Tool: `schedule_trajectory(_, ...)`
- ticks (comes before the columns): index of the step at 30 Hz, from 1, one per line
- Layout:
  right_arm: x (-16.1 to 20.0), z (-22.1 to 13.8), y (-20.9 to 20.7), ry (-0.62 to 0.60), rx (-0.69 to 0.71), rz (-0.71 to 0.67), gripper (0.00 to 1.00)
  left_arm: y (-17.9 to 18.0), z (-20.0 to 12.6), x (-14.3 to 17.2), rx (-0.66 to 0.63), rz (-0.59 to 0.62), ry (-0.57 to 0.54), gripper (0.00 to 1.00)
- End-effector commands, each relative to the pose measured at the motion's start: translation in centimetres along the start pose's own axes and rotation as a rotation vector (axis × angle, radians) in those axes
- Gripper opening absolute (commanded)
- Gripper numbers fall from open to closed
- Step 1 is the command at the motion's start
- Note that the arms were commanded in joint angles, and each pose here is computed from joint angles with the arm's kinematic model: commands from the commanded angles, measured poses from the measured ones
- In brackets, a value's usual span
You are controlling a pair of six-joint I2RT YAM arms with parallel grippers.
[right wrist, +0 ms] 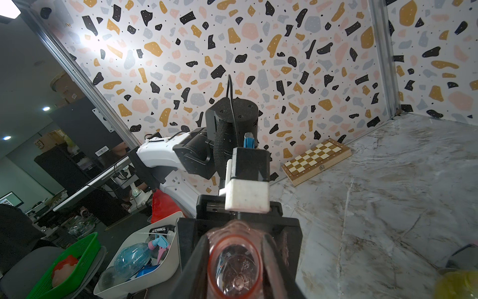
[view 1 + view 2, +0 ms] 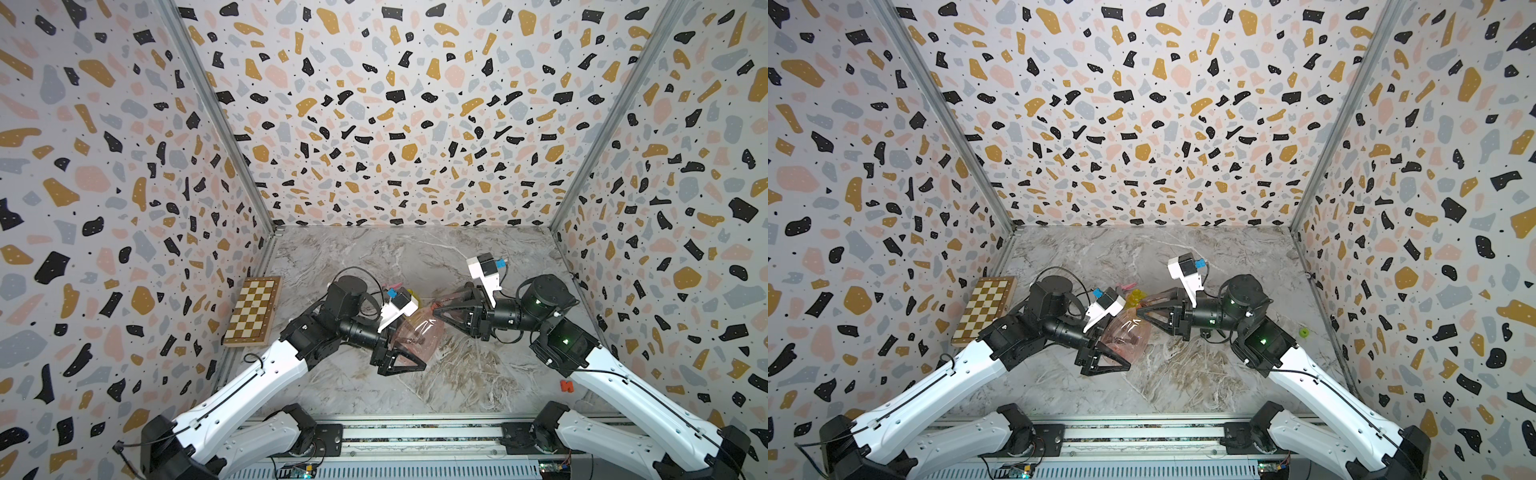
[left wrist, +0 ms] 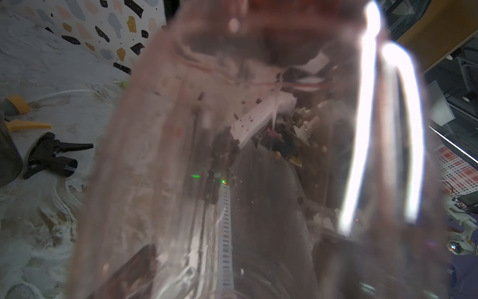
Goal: Attach spray nozzles to spray bottles
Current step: Pick up the spray bottle from the center of the board.
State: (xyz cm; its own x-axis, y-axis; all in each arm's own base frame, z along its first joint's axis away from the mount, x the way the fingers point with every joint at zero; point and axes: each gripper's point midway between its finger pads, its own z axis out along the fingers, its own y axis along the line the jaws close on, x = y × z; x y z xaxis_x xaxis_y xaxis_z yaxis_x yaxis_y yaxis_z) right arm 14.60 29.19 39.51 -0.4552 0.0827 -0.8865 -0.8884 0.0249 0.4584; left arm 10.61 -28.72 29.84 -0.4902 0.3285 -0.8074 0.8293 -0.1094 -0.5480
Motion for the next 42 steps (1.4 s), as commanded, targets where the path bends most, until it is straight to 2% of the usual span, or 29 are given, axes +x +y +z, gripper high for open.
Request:
schedule_trajectory(1,-0.9,-0.7,0.7,-0.041,0.015,-0.029,0.0,-0.9,-0.3,-1.3,-0.005,0.069,-0.025,0.91)
schedule_trajectory(14,0.0,-1.3,0.1,-0.049,0.054,0.007,0.0,-1.3,-0.6,-1.9,-0.016,0.084,-0.033,0.81)
schedule_trajectory(16,-0.2,-1.4,0.0,-0.054,0.066,0.008,0.09,-1.4,-0.7,-2.0,-0.019,0.086,-0.034,0.79)
schedule_trajectory(20,-0.7,-1.6,-0.2,-0.066,0.1,0.003,0.41,-1.5,-0.8,-2.2,-0.031,0.093,-0.04,0.73)
schedule_trajectory(23,-1.6,-2.1,-0.1,-0.077,0.142,-0.023,0.6,-1.5,-1.0,-2.3,-0.044,0.099,-0.043,0.69)
schedule_trajectory(27,-3.6,-3.9,-0.1,-0.122,0.262,-0.064,0.68,-1.5,-1.3,-2.5,-0.085,0.111,-0.05,0.6)
schedule_trajectory(31,-4.1,-6.4,-1.3,-0.147,0.427,-0.046,0.71,-0.7,-2.0,-3.0,-0.184,0.124,-0.071,0.49)
schedule_trajectory(34,-2.1,-8.0,-4.4,-0.097,0.574,0.032,0.72,0.6,-2.9,-3.9,-0.312,0.1,-0.104,0.36)
schedule_trajectory(36,0.7,-9.2,-7.4,-0.026,0.695,0.117,0.75,1.6,-3.7,-4.5,-0.396,0.067,-0.133,0.21)
schedule_trajectory(39,5.5,-11.2,-11.2,0.087,0.834,0.25,0.74,2.7,-4.9,-5.1,-0.506,0.01,-0.176,0.07)
schedule_trajectory(41,8.5,-12.6,-13.1,0.146,0.909,0.326,0.74,3.3,-5.7,-5.2,-0.568,-0.015,-0.195,0.0)
schedule_trajectory(42,10.1,-13.5,-14.0,0.173,0.952,0.366,0.73,3.5,-6.1,-5.2,-0.591,-0.021,-0.201,0.0)
